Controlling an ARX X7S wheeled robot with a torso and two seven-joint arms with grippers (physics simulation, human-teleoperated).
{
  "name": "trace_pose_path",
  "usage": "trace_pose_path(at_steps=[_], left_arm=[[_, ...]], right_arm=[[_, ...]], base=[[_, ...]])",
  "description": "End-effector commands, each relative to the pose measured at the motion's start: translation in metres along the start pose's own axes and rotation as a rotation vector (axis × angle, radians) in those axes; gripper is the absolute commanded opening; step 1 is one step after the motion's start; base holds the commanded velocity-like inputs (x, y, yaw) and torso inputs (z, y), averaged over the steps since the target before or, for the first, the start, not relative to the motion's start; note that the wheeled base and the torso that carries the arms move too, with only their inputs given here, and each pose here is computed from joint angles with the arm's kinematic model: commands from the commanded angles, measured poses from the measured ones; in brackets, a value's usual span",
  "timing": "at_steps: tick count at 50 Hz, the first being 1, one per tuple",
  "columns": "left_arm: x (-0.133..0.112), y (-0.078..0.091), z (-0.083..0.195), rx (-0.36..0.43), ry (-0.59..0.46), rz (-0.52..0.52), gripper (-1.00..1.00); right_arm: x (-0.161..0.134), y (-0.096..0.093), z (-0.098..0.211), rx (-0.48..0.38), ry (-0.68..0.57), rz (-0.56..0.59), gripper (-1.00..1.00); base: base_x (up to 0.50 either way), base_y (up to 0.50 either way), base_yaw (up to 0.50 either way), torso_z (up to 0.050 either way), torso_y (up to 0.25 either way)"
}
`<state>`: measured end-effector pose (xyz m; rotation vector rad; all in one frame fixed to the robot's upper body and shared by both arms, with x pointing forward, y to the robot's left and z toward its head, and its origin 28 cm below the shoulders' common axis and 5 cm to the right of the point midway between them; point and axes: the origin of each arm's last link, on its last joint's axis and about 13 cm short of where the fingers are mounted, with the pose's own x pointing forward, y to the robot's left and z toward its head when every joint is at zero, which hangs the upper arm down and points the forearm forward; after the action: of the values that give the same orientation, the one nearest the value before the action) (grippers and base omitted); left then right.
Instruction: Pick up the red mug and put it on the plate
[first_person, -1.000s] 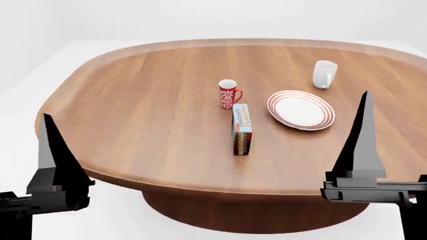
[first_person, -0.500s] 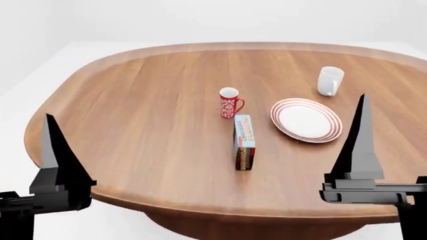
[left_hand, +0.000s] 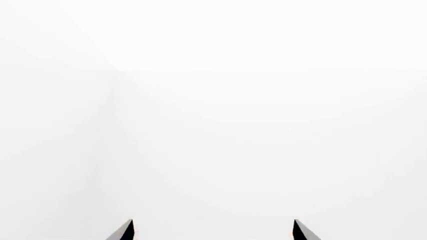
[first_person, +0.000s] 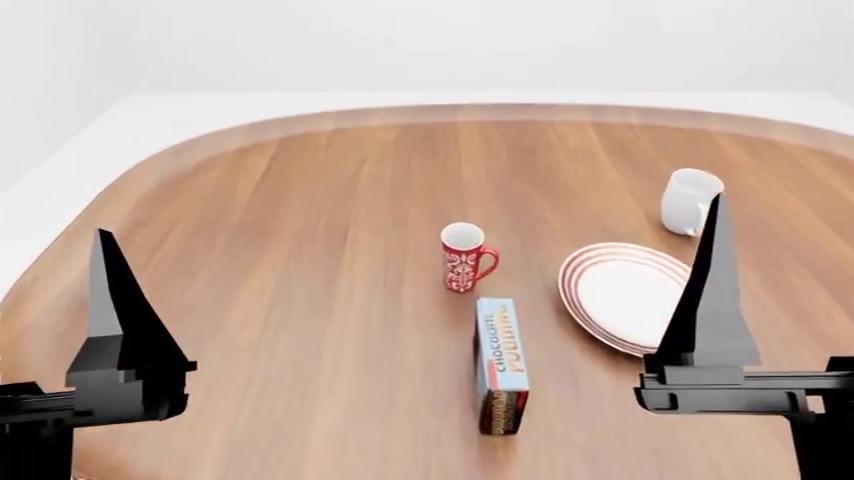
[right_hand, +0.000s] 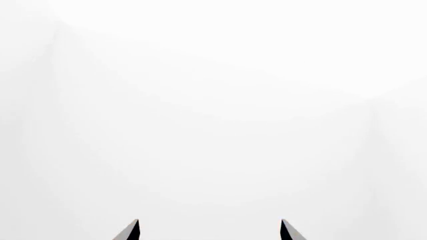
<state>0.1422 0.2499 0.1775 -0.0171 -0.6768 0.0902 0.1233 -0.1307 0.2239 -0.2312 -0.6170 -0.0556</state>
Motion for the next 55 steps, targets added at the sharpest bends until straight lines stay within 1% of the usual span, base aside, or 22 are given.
trace_pose_path(at_steps=[1,31,55], left_arm=[[-0.0001,0.0,0.0005,0.0,0.0,-0.001,1.0],[0.0006,0.0002,-0.0005,0.001,0.003,-0.002,1.0],[0.0002,-0.0005,-0.0012,0.002,0.005,-0.005,1.0]], right_arm=[[-0.0007,0.0001,-0.0002,-0.001,0.001,0.008,1.0],[0.0014,0.0022,-0.0006,-0.009,-0.005,0.02,1.0],[0.001,0.0007,-0.0017,-0.024,0.007,-0.001,1.0]], base=[[0.5,0.0,0.0,0.0,0.0],[0.5,0.0,0.0,0.0,0.001],[0.5,0.0,0.0,0.0,0.001]])
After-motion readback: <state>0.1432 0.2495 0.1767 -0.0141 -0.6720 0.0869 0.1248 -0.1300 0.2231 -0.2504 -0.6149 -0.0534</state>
